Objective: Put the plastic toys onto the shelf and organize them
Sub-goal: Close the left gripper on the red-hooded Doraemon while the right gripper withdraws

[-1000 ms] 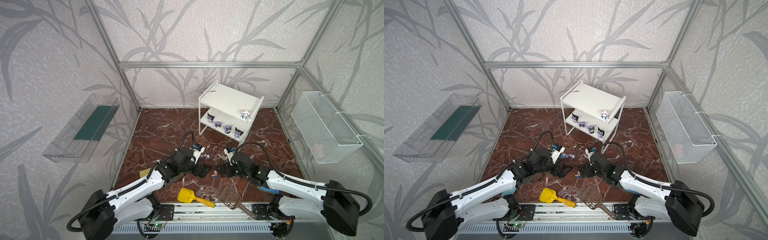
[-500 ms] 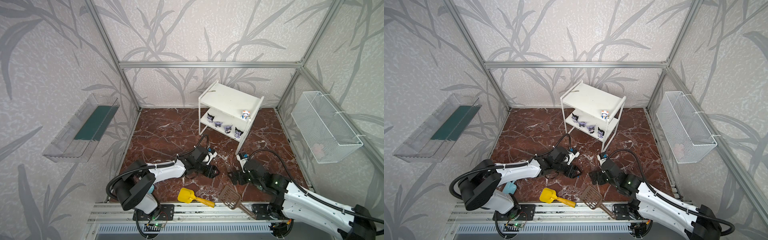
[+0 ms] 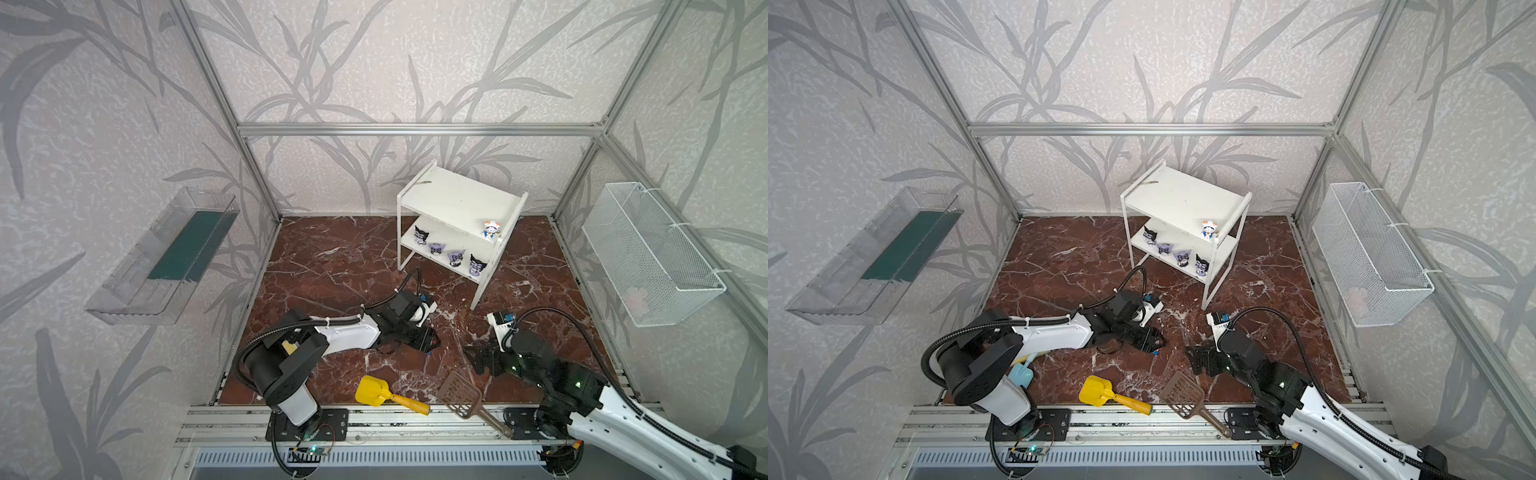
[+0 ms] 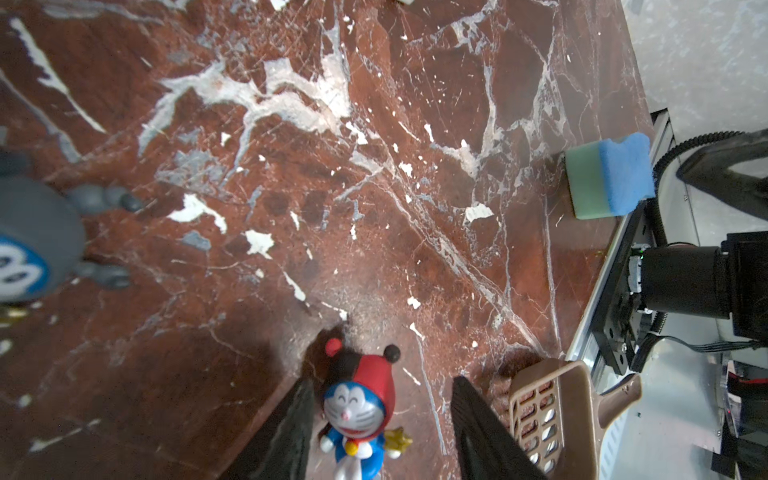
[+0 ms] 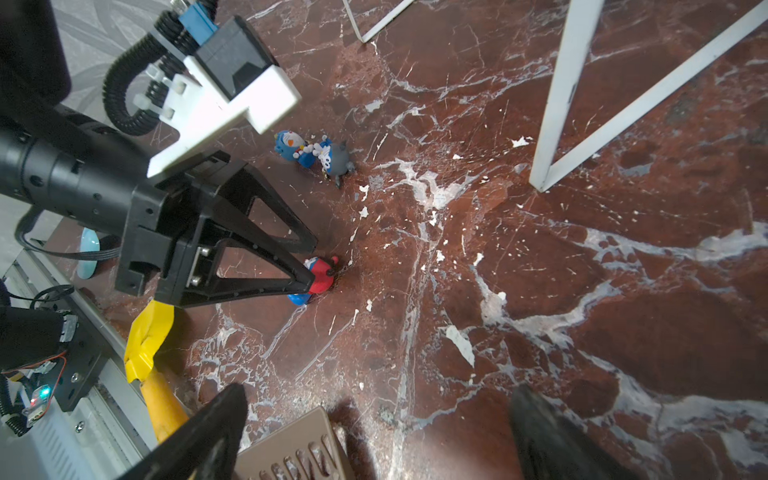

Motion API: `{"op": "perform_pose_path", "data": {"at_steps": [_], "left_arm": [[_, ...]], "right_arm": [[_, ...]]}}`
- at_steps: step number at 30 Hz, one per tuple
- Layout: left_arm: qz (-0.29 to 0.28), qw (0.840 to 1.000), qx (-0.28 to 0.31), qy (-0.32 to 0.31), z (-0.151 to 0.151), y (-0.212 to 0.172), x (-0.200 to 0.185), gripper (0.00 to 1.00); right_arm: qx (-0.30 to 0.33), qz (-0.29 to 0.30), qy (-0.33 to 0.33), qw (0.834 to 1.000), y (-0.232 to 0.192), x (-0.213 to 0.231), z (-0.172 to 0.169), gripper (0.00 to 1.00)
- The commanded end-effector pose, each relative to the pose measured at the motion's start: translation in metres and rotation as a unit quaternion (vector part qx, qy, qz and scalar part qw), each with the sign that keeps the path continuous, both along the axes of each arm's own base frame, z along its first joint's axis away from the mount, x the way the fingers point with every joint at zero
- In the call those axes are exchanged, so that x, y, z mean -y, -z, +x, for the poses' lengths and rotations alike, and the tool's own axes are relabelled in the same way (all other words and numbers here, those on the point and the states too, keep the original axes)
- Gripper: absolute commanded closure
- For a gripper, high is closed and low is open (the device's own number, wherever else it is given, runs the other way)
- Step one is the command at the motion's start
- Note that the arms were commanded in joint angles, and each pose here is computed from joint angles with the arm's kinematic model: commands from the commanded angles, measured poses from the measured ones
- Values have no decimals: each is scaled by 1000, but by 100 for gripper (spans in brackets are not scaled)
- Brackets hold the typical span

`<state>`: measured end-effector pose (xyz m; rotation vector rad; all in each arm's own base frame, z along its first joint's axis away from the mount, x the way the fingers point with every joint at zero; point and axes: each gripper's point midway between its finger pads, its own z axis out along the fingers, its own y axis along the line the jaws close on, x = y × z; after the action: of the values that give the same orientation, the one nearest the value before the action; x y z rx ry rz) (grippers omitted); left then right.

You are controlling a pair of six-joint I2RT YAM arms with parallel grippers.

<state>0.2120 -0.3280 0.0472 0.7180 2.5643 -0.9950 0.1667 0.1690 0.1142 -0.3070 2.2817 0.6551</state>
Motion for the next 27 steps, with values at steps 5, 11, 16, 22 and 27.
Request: {"op": "perform_pose_path", "data": {"at_steps": [5, 11, 16, 22, 27], "left_arm": [[9, 1000, 4, 2, 4, -1, -7, 43], [32, 999, 25, -5, 8, -4, -18, 49], [49, 999, 20, 5, 6, 1, -22, 51], [53, 998, 18, 8, 6, 4, -19, 53], [54, 998, 20, 12, 4, 4, -14, 53]], "right_arm": [[-9, -24, -10, 1000, 9, -2, 0, 2], [-6, -23, -15, 1000, 7, -4, 1, 2], [-4, -23, -16, 1000, 6, -5, 2, 2], [-6, -23, -16, 1000, 7, -5, 1, 2], [-7, -21, -15, 1000, 8, -5, 1, 2]]}}
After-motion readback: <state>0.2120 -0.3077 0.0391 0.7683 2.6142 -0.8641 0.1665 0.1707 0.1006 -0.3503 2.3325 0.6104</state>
